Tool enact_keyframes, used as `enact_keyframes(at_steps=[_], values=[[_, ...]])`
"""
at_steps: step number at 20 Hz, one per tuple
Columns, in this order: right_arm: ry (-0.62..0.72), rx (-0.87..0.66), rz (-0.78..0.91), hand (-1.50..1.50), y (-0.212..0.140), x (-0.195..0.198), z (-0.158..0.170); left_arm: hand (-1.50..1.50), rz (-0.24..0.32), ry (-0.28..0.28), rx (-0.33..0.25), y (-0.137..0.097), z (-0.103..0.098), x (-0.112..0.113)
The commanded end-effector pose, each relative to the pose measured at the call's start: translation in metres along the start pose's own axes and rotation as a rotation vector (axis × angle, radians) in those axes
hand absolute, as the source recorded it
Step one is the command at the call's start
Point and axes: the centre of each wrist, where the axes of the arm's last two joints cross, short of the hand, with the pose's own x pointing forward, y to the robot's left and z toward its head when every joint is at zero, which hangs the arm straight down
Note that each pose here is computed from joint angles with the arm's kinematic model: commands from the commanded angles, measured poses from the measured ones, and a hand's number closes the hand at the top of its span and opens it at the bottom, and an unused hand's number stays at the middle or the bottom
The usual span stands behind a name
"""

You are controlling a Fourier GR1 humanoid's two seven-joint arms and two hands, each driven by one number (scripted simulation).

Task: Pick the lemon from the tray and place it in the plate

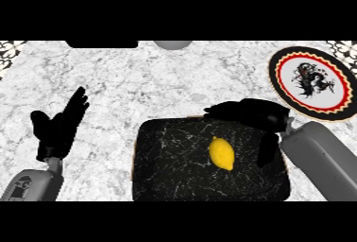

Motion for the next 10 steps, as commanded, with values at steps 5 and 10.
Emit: enact_keyframes(at_steps=[5, 10], values=[[0.06, 0.094, 0.039, -1.5, 0.001, 0.015, -0.023, 0.0, -0.004, 0.015, 0.006, 0.015, 0.008, 0.015], [0.069, 0.106, 0.076, -1.5, 0.015, 0.012, -0.043, 0.0, -0.002, -0.005, -0.022, 0.0, -0.002, 0.0]])
